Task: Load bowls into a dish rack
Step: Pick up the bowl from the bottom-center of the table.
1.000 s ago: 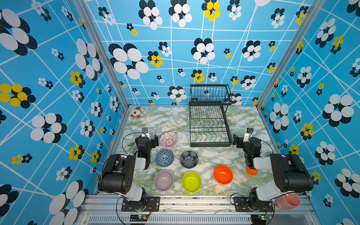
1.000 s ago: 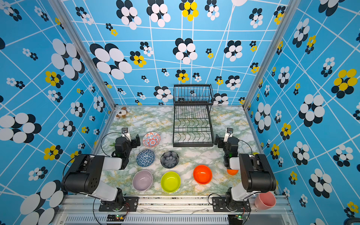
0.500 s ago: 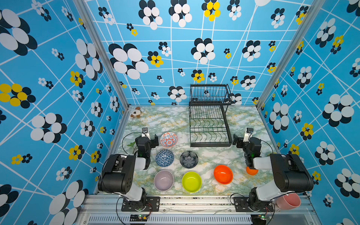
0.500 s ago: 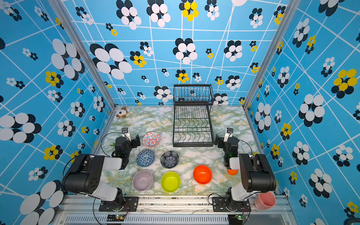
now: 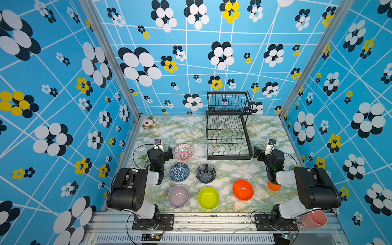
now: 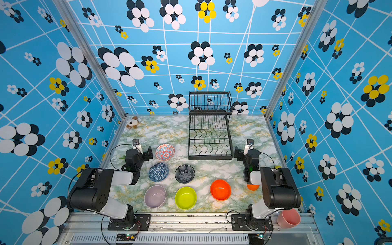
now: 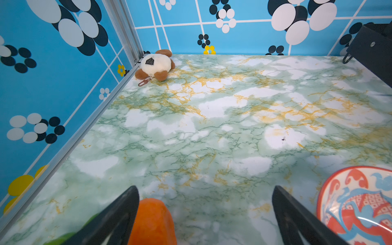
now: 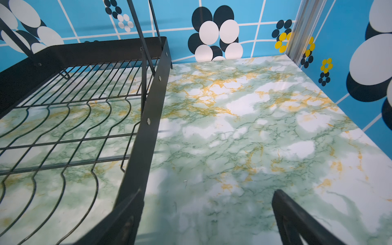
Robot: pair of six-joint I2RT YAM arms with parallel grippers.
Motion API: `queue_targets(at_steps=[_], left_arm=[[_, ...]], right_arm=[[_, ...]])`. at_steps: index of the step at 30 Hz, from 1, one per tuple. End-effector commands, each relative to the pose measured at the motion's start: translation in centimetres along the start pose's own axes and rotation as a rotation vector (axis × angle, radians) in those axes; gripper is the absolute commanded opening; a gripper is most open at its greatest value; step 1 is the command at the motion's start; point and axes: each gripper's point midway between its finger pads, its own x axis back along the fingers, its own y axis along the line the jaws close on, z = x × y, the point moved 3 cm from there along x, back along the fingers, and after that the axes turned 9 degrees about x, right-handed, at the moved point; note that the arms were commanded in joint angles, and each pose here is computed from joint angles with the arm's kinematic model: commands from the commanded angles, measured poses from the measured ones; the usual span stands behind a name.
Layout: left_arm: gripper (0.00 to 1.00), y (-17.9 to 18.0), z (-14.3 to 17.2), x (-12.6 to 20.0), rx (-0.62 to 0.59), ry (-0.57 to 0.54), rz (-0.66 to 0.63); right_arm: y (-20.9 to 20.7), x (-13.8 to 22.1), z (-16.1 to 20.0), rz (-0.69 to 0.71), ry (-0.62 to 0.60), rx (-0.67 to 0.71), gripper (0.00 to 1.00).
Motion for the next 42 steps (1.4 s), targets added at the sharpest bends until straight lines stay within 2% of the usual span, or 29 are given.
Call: queue_targets(at_steps=[1, 5, 10, 20, 30, 36, 42], left_arm=[[0.93, -0.1, -0.9, -0.2, 0.010, -0.006, 0.002], [0.87, -0.2, -3.1, -0.1, 0.004, 0.064, -0.027], [0.83, -0.8, -6.0, 1.4, 0.026, 0.036, -0.002], [0.77, -4.0, -11.1, 6.1, 0.148, 0.062, 0.163], [0.69, -7.7, -13.2, 9.8, 0.241, 0.172, 0.261], [0.74, -12.1, -13.1, 12.4, 0.157, 0.269, 0.364], [0.78, -16.3, -12.2, 15.0, 0.098, 0.395, 0.455]], right_arm=[[0.1, -0.1, -0.7, -0.002, -0.027, 0.003, 0.95], [-0.3, 0.8, -0.9, 0.027, -0.079, -0.009, 0.95], [-0.7, 1.6, -1.5, 0.049, -0.091, -0.014, 0.94], [-1.1, 3.8, -4.4, 0.050, -0.097, -0.025, 0.92], [0.6, 6.8, -7.7, -0.064, 0.066, -0.040, 0.87], [1.9, 8.6, -8.0, -0.128, 0.198, -0.053, 0.83], [2.6, 10.3, -8.1, -0.172, 0.290, -0.125, 0.80]])
